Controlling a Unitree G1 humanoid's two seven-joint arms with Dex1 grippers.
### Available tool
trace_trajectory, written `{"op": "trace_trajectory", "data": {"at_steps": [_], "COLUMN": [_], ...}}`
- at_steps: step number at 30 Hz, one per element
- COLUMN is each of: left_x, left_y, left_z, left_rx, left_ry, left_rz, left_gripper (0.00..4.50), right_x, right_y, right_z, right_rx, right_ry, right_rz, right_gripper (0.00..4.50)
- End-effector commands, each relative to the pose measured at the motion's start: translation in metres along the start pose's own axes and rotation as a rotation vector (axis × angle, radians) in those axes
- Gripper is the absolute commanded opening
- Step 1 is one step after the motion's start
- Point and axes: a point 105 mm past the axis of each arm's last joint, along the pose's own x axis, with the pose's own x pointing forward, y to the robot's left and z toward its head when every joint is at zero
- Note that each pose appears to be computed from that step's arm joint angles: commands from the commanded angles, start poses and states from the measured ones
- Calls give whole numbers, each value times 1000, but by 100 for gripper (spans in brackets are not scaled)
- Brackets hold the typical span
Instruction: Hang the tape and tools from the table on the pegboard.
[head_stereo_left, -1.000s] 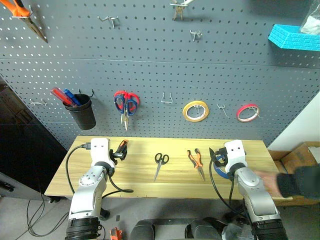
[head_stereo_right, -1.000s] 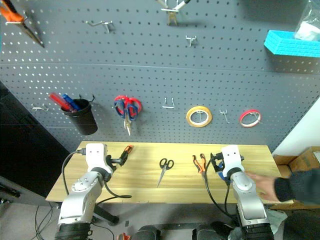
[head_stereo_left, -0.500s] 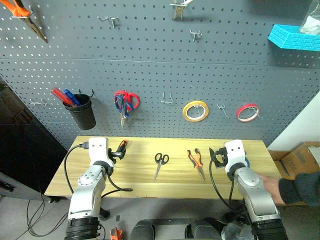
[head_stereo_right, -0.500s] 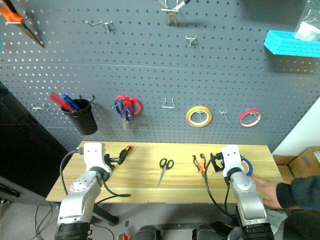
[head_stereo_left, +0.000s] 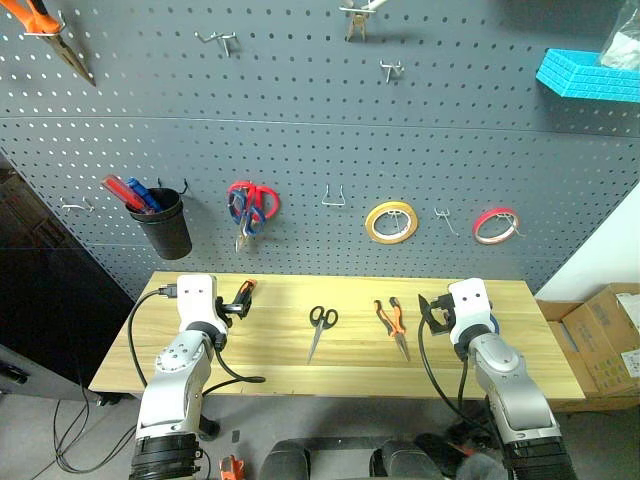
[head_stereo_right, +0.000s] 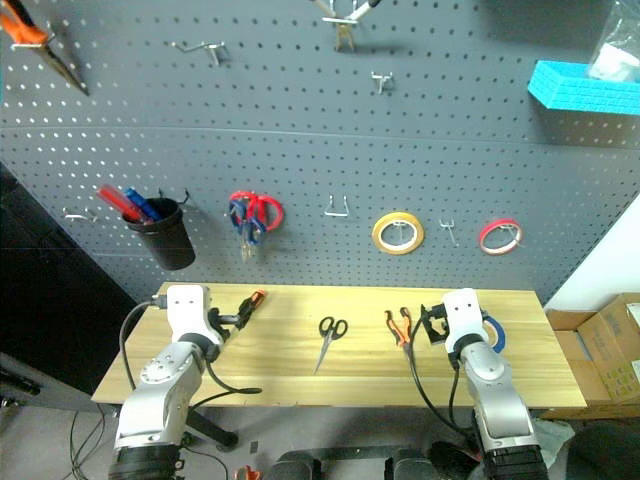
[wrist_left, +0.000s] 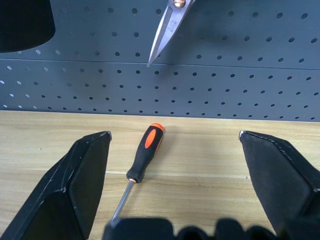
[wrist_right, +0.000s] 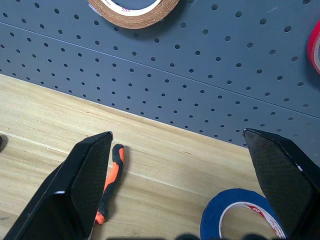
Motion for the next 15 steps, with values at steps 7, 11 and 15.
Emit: {"op": "trace_trajectory", "data": {"at_steps": [7, 11, 15], "left_x": [-4, -18, -32], "left_y": [-114, -182, -219], "left_z": [55, 68, 68], "left_rx": [-83, -152, -177], "left_ry": [-74, -11, 60], "left_rz": [-558, -890, -1070], "left_gripper": [441, 441, 441], "right_x": [-6, -2, 4], "right_y": [-12, -37, -55], "right_z": [-25, -38, -40], "right_rx": [-4, -25, -51], "right_ry": [185, 313, 368], "right_rz": [219, 279, 295], "right_gripper": [450, 450, 450]}}
